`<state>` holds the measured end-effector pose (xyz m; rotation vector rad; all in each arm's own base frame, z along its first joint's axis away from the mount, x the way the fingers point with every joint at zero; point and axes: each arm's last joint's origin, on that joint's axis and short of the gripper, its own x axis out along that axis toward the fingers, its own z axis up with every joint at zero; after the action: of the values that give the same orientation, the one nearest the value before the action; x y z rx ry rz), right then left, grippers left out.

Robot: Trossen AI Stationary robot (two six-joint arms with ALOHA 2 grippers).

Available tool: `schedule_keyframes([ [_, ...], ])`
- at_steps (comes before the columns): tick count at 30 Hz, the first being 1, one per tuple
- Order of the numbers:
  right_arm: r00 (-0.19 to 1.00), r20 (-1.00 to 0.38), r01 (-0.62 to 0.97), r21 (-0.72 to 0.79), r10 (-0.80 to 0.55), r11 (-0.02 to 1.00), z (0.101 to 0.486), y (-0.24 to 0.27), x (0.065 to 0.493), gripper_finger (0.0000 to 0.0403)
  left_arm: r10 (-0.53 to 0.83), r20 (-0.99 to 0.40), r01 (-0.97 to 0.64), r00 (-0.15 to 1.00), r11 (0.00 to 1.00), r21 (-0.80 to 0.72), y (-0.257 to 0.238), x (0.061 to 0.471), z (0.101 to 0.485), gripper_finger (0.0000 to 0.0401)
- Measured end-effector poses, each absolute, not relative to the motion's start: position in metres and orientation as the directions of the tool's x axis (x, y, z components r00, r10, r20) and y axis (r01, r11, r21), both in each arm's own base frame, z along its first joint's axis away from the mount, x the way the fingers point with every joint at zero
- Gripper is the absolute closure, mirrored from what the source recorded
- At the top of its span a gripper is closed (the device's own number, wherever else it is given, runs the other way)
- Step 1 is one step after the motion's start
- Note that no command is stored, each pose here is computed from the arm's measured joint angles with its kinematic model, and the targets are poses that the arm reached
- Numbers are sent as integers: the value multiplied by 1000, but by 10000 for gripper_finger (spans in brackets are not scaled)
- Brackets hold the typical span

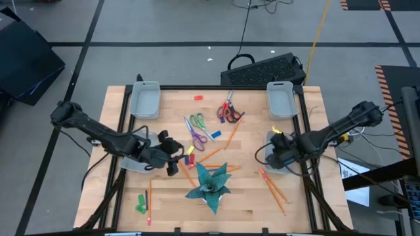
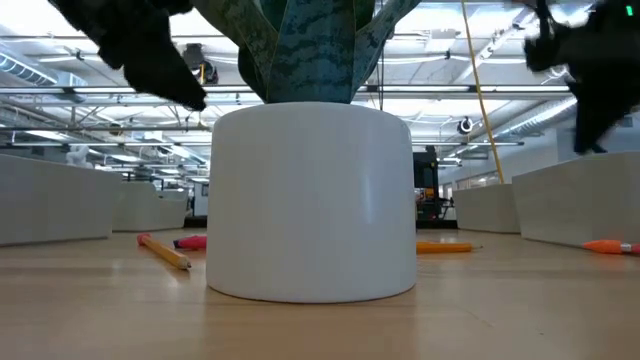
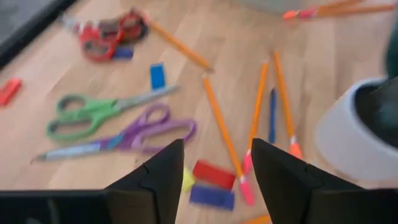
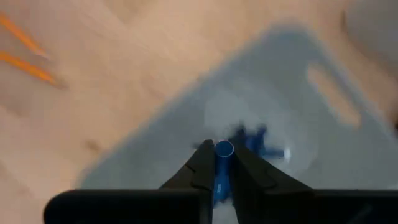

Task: Sort crayons/erasers/pens/pencils in bins
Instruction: Put the blue crayon into the bottom right gray bin, then put the purple scissors into the top left gray bin

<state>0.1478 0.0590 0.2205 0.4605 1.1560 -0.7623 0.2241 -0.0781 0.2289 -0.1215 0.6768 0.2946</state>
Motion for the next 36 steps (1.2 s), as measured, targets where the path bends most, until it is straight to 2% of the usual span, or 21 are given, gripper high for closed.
schedule_keyframes([
  [5,79,-961,798,-99,-265,594,182,50,134,378,267,-682,-361,681,933,4,-75,225,218,214],
  [9,47,-979,820,-76,-199,567,161,47,130,341,296,-705,-409,645,912,8,-70,231,209,215],
  [13,38,-983,805,-77,-181,588,160,45,130,291,338,-725,-494,600,869,-3,-60,240,198,208],
  [17,33,-978,800,-97,-204,592,180,45,135,258,388,-733,-554,559,832,18,-46,253,184,183],
  [21,104,-955,781,-94,-277,617,208,47,144,254,412,-719,-499,560,860,104,-36,272,166,169],
  [25,233,-922,743,-36,-309,668,233,51,157,262,316,-745,-329,587,934,137,-27,290,147,167],
  [29,350,-895,699,53,-276,713,248,56,168,269,269,-777,-186,569,963,198,-11,295,137,167],
  [36,504,-837,608,170,-213,775,255,62,184,271,129,-816,-68,563,992,110,18,297,130,170],
])
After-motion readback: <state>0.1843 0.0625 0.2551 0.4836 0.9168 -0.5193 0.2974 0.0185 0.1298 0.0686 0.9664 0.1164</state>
